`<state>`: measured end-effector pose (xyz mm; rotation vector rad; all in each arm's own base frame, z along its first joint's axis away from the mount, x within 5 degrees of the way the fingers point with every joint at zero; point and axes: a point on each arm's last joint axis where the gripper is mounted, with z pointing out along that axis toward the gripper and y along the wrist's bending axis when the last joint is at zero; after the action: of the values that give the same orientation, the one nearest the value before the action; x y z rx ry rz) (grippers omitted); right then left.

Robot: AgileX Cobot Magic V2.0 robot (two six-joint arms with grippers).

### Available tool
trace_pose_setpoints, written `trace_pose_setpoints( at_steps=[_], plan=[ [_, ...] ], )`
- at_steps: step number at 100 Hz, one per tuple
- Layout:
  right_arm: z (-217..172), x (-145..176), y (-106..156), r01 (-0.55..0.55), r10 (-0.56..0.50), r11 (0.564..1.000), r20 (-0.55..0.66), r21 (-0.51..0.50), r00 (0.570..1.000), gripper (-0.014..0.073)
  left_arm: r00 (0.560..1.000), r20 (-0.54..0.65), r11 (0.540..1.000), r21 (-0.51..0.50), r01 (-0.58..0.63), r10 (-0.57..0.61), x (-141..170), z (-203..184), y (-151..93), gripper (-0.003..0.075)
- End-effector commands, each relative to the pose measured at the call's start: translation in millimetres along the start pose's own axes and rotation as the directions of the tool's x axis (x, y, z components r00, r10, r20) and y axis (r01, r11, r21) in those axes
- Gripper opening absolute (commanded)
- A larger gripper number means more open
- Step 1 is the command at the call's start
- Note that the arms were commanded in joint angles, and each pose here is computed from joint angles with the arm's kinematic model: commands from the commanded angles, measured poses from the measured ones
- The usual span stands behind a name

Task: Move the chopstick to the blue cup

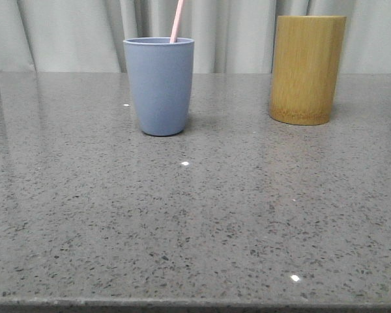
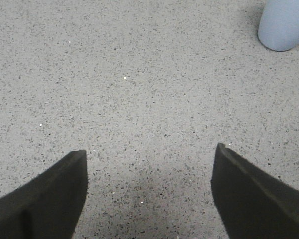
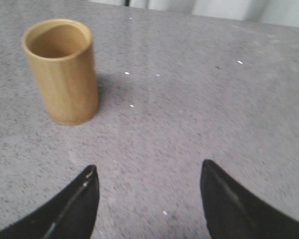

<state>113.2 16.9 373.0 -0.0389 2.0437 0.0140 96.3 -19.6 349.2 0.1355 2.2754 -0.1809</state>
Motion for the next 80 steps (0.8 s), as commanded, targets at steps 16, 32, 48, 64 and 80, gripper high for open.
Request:
trace_pose_setpoints(
  at_steps=[16, 32, 48, 64, 80],
  plan=[
    [-25.3, 23.9, -17.0, -0.044, 0.042, 0.999, 0.129, 0.012, 0.991, 0.0456, 0.997, 0.081, 1.000, 0.012, 0.014, -0.015, -10.5, -5.1, -1.4, 0.0503],
    [-33.8, 31.5, -21.4, -0.058, 0.057, 0.998, 0.161, 0.005, 0.985, 0.0456, 0.997, 0.081, 1.000, 0.012, 0.014, -0.015, -10.5, -5.1, -1.4, 0.0503],
    [-34.2, 31.5, -21.5, -0.059, 0.057, 0.998, 0.163, 0.003, 0.985, 0.0434, 0.997, 0.081, 1.000, 0.012, 0.014, -0.015, -10.5, -5.1, -1.4, 0.0497],
    [-34.2, 31.5, -21.5, -0.059, 0.057, 0.998, 0.163, 0.004, 0.985, 0.0203, 0.997, 0.081, 1.000, 0.012, 0.014, -0.015, -10.5, -5.1, -1.4, 0.0377],
    [-34.2, 31.4, -21.5, -0.059, 0.057, 0.998, 0.164, 0.003, 0.985, -0.0067, 0.996, 0.083, 1.000, 0.012, 0.014, -0.015, -10.7, -5.1, -1.4, 0.0146]
  ],
)
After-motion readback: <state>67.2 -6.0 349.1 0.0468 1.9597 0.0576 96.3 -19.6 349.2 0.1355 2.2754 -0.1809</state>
